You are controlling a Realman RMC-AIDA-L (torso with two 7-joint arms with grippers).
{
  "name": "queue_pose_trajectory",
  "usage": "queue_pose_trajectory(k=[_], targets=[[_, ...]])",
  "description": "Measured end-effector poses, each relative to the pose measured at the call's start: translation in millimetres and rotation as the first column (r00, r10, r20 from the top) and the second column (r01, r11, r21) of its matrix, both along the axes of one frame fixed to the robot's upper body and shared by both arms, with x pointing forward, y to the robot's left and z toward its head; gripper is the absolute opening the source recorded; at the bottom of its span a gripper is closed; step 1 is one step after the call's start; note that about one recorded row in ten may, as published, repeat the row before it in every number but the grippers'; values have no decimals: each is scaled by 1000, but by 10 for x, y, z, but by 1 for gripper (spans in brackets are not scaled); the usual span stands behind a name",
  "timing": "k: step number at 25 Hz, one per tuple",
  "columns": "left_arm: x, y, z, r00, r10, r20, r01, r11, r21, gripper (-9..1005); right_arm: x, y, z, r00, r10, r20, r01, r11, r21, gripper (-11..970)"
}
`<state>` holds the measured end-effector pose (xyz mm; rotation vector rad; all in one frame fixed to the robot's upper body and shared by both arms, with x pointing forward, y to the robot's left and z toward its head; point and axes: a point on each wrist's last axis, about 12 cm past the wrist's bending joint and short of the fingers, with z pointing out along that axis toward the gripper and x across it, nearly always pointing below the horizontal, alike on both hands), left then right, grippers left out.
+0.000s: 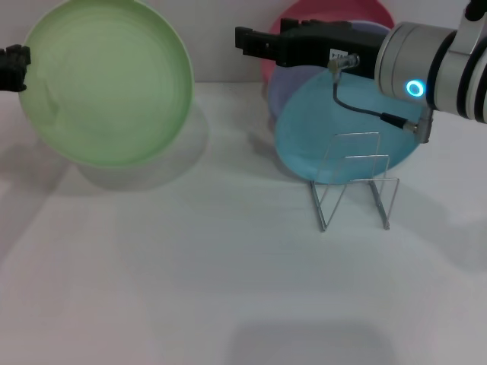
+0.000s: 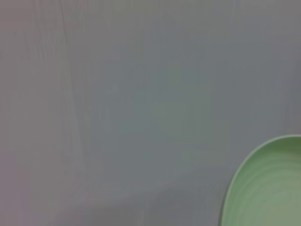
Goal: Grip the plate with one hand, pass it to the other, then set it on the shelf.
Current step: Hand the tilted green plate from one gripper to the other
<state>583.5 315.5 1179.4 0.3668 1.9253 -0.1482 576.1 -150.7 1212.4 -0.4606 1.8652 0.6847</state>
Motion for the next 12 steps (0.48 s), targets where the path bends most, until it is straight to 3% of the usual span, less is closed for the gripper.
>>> queue_pose_trajectory(k=[12], targets=[[-37, -56, -77, 1000, -5, 9, 5, 1000, 6, 97, 137, 112, -141, 999, 8, -34, -9, 1000, -24, 774]])
